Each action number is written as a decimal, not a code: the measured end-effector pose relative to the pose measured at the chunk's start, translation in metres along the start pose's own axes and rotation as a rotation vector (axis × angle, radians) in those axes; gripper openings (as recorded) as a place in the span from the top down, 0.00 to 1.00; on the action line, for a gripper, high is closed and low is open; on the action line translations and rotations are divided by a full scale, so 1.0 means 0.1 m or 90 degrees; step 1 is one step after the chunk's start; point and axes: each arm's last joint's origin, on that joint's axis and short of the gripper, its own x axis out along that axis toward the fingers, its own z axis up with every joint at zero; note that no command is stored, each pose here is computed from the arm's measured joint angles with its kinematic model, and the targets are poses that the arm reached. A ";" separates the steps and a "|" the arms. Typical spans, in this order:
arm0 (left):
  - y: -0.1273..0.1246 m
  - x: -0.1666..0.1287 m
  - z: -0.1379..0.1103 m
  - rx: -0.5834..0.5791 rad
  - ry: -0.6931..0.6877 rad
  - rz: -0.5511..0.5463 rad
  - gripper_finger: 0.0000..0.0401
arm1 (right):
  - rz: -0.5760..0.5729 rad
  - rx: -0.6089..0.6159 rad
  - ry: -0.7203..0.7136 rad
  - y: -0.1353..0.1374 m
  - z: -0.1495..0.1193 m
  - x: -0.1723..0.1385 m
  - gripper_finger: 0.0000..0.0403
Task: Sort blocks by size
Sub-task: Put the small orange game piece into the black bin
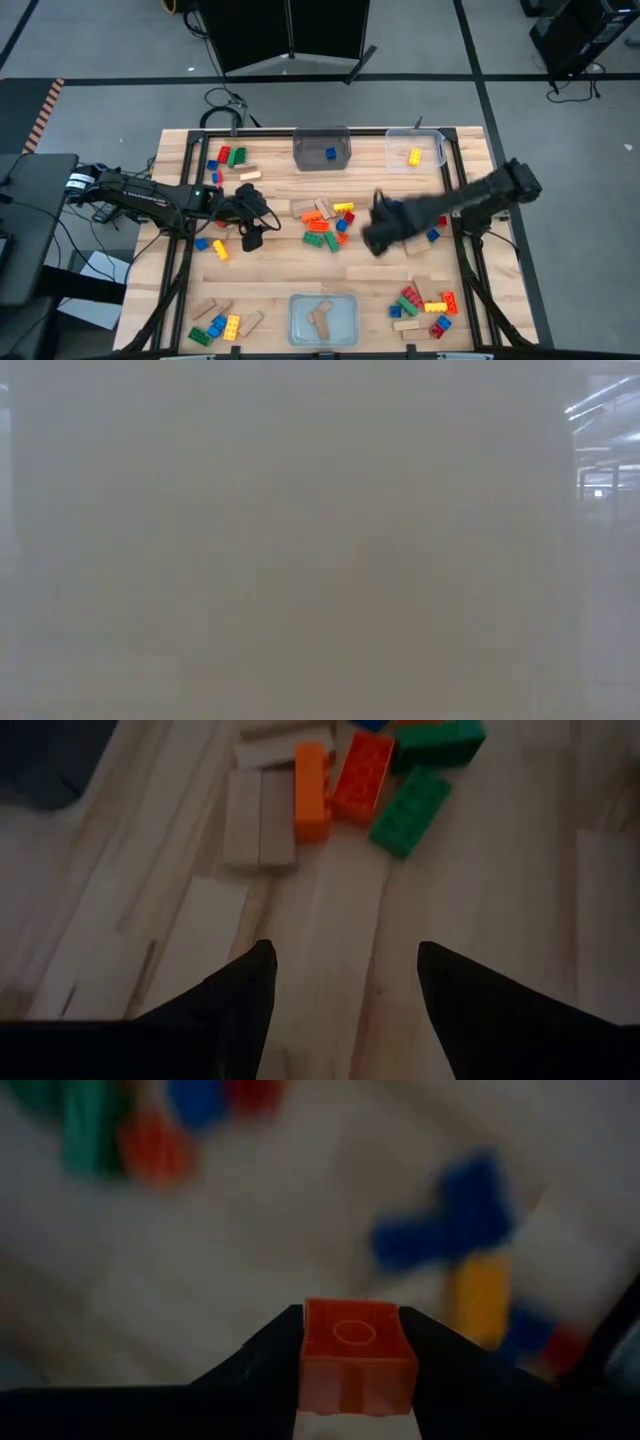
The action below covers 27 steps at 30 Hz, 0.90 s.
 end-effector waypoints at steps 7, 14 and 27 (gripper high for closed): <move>0.02 0.00 -0.06 0.028 0.039 0.011 0.38 | 0.037 -0.011 -0.118 -0.36 1.22 -0.04 0.62; 0.05 -0.02 -0.17 0.049 0.109 0.030 0.38 | 0.099 0.051 -0.201 -0.72 2.33 0.16 0.62; 0.15 -0.09 -0.20 0.061 0.124 0.045 0.38 | 0.140 -0.018 -0.100 -0.48 3.00 0.92 0.60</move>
